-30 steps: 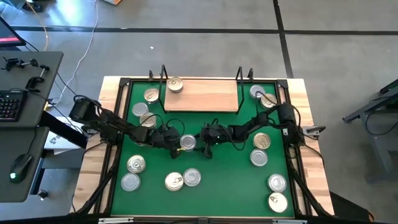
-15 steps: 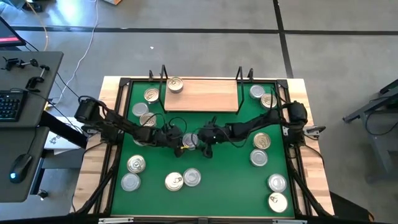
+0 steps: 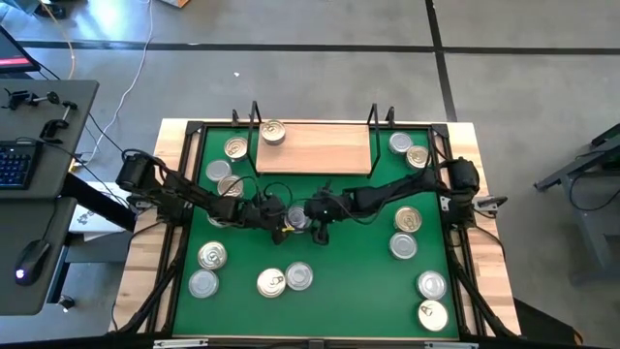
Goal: Stack canned seafood by type on shelf
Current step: Put the green white tuna can on the shelf
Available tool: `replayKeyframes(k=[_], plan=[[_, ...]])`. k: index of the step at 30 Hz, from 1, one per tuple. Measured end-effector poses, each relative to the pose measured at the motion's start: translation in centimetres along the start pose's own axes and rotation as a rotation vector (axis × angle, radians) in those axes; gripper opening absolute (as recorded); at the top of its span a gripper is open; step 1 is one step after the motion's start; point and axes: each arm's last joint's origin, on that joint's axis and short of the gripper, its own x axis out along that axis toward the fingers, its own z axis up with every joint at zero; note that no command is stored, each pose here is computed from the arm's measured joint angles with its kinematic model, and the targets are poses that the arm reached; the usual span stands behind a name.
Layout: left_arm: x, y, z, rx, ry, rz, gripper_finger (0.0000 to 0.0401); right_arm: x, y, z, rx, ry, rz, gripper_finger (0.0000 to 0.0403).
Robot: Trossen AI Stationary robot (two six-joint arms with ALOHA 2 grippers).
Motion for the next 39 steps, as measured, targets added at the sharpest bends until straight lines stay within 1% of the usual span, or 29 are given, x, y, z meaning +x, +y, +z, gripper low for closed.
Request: replayKeyframes(k=[3,6,12,14,16,19,23,25,28,32,34,37,39], plan=[[0.0,0.0,-0.1,0.006,0.013,0.007,0.0,-0.1,0.0,0.3,0.007,-0.003,0.0,0.0309],[-0.1,0.0,-0.3,0.019,0.028,0.021,0.0,-0.2,0.1,0.6,0.055,-0.012,0.002,0.0309],[-0.2,0.2,-0.7,0.04,0.053,0.048,0.0,-0.4,0.1,1.5,0.095,-0.084,0.009,0.0309],[-0.2,0.2,-0.7,0.042,0.054,0.049,0.0,-0.6,0.2,2.1,0.098,-0.137,0.009,0.0309],[-0.2,0.1,-0.6,0.038,0.05,0.042,0.0,-0.8,0.1,3.4,0.109,-0.248,0.01,0.0308],[-0.1,0.0,-0.5,0.032,0.033,0.024,0.0,-0.5,-0.1,3.2,0.113,-0.262,0.005,0.0308],[-0.1,-0.5,-0.2,0.038,0.002,-0.033,0.0,-0.7,0.2,3.4,0.102,-0.273,0.026,0.0308],[-0.1,-0.7,-0.1,0.037,0.004,-0.067,0.0,-0.5,0.2,3.0,0.087,-0.243,0.02,0.0308],[-0.2,-0.8,-0.2,0.038,0.007,-0.078,0.0,-0.4,0.1,2.8,0.077,-0.229,0.011,0.0308],[-0.3,-1.0,-0.3,0.048,0.003,-0.076,0.0,-0.7,0.3,2.7,0.006,-0.212,-0.01,0.0308],[-0.3,-1.0,-0.4,0.051,0.0,-0.073,0.0,-1.5,0.6,2.9,-0.046,-0.207,-0.04,0.0308],[-0.4,-1.1,-0.4,0.064,-0.002,-0.07,0.0,-3.5,1.0,3.5,-0.139,-0.202,-0.069,0.0309],[-0.4,-1.2,-0.5,0.073,-0.003,-0.07,0.0,-4.8,1.1,3.6,-0.195,-0.172,-0.079,0.0309]])
